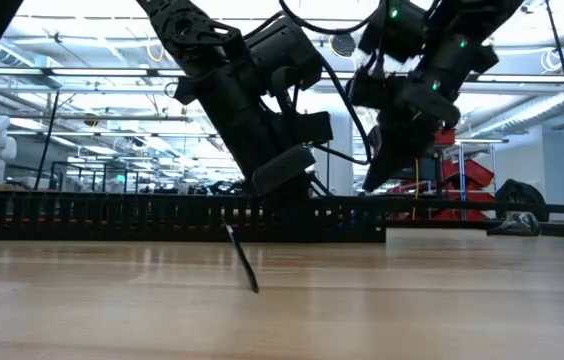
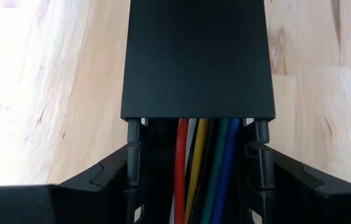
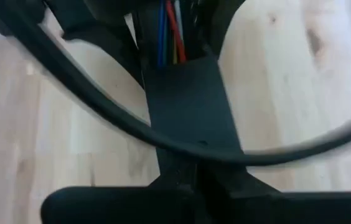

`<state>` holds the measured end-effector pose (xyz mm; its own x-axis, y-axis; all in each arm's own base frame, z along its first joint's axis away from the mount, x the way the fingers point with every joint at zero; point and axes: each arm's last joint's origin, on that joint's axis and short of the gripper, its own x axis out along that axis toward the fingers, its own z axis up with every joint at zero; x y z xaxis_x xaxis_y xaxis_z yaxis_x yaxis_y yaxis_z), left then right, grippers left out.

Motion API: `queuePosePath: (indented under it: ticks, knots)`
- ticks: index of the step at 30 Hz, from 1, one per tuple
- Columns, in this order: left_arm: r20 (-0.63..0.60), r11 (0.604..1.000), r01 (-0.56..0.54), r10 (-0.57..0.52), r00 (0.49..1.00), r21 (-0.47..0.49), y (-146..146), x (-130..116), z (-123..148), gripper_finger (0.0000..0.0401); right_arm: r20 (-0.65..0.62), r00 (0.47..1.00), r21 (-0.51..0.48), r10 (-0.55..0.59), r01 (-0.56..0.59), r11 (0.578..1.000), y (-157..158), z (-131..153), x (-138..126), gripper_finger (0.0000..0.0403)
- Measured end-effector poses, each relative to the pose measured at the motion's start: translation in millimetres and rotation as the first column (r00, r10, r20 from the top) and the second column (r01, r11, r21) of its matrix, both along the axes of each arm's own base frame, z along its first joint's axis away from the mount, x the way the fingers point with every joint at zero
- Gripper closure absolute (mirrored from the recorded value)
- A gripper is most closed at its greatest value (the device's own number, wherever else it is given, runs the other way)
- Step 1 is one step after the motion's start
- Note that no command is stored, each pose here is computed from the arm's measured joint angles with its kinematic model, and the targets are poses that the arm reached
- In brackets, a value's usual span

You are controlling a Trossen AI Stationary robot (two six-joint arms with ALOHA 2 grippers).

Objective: Ziptie cables
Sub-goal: Insert the cover on the black cable duct

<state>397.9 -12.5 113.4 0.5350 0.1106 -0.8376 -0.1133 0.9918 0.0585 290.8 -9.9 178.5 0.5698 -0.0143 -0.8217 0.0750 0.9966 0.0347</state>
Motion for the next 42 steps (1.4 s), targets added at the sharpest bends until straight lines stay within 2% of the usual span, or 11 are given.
queuePosePath:
  ticks: [5,13,18,25,29,32,36,42]
  knots:
    - [0.013,1.000,-0.008,0.008,1.000,-0.002,4,1,0,0.0142,0.023,0.999,0.013,0.030,-0.030,0.999,1,-14,12,0.0403]
    - [0.054,1.000,-0.018,0.018,0.998,-0.001,9,5,2,0.0141,0.045,0.998,0.025,0.047,-0.048,0.999,1,-21,22,0.0403]
    - [0.070,0.999,-0.007,0.003,0.998,0.050,10,1,21,0.0141,0.044,0.998,0.027,0.045,-0.047,0.999,-1,-21,22,0.0403]
    - [-0.042,0.988,-0.039,0.045,0.998,0.147,12,-29,64,0.0141,0.034,0.998,0.018,0.043,-0.044,0.999,-3,-22,21,0.0403]
    - [-0.144,0.984,-0.025,0.051,0.988,0.176,14,-43,70,0.0141,0.017,0.998,0.018,0.062,-0.062,0.998,-3,-23,20,0.0403]
    - [-0.200,0.981,0.009,0.031,0.979,0.196,18,-49,70,0.0141,0.017,0.996,0.029,0.088,-0.088,0.996,-2,-23,20,0.0403]
    - [-0.201,0.974,0.058,-0.013,0.979,0.220,28,-48,70,0.0140,0.010,0.995,0.034,0.103,-0.104,0.994,-2,-24,19,0.0403]
    - [-0.205,0.973,0.184,-0.154,0.967,0.137,43,-47,69,0.0120,-0.008,0.992,0.038,0.124,-0.124,0.992,-1,-25,17,0.0403]
